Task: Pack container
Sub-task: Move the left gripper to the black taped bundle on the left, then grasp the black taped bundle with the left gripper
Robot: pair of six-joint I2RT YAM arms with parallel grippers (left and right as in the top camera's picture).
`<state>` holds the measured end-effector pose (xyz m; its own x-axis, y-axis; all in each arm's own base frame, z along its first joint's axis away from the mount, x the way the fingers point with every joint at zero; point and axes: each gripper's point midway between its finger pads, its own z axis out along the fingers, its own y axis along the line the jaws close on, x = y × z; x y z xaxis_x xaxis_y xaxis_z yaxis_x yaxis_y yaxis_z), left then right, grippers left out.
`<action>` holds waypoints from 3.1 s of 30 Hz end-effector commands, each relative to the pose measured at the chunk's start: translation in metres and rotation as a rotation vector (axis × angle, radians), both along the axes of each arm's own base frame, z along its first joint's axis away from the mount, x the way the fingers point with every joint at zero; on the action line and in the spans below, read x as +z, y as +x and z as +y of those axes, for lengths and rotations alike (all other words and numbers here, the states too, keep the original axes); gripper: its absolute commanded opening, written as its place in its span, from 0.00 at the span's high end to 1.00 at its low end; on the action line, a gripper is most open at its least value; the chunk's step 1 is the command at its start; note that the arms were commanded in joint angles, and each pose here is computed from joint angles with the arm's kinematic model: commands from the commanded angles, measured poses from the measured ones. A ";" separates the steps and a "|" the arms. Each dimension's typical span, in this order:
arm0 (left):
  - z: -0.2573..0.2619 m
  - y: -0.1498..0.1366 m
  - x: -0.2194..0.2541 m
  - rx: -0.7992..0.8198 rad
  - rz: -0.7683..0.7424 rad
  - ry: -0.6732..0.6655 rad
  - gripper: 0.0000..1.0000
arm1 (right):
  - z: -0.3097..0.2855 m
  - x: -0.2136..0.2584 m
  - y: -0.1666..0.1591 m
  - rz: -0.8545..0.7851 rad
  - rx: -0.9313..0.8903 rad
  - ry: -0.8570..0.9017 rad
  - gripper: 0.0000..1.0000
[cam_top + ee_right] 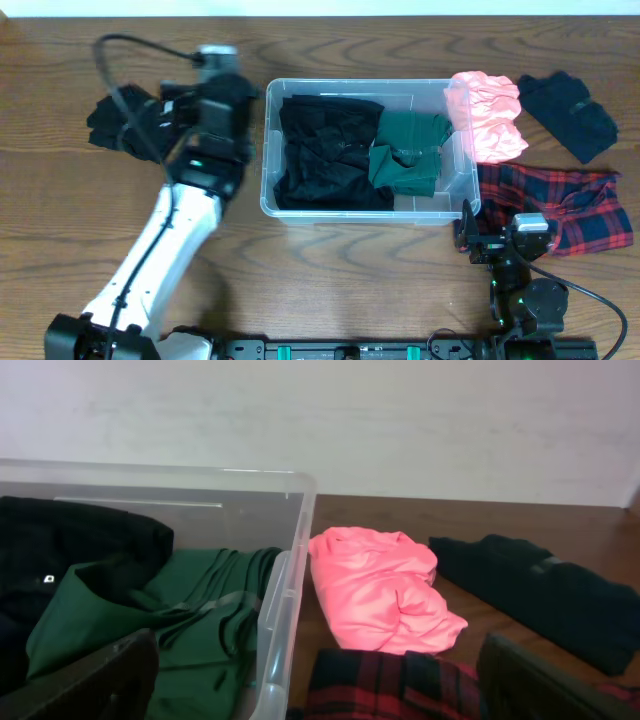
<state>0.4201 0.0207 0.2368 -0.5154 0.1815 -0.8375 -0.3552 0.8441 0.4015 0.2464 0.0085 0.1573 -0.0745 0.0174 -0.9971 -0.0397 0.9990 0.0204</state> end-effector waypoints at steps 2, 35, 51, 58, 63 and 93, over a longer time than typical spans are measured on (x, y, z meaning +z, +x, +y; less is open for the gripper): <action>0.035 0.005 -0.032 0.084 -0.027 -0.356 0.19 | 0.000 0.000 0.000 0.000 -0.002 0.010 0.01; 0.136 -0.023 -0.183 0.354 0.194 -0.920 0.22 | 0.000 0.000 0.000 0.000 -0.001 0.010 0.01; 0.133 0.000 -0.202 0.390 0.102 -1.057 0.23 | 0.000 -0.001 0.000 0.001 -0.001 0.010 0.01; 0.130 0.004 -0.214 0.429 0.084 -1.134 0.23 | 0.000 0.000 0.000 0.000 -0.001 0.010 0.01; 0.131 0.007 -0.218 0.444 0.067 -1.151 0.23 | 0.000 0.000 0.000 0.000 -0.001 0.010 0.01; 0.103 0.022 -0.183 0.257 0.049 -1.268 0.94 | 0.000 0.000 0.000 0.000 -0.002 0.010 0.01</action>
<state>0.4327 0.1410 0.0222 -0.4084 -0.8528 -0.3254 -0.6681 0.5222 -0.5301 0.2464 0.0085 0.1572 -0.0749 0.0174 -0.9970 -0.0397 0.9990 0.0205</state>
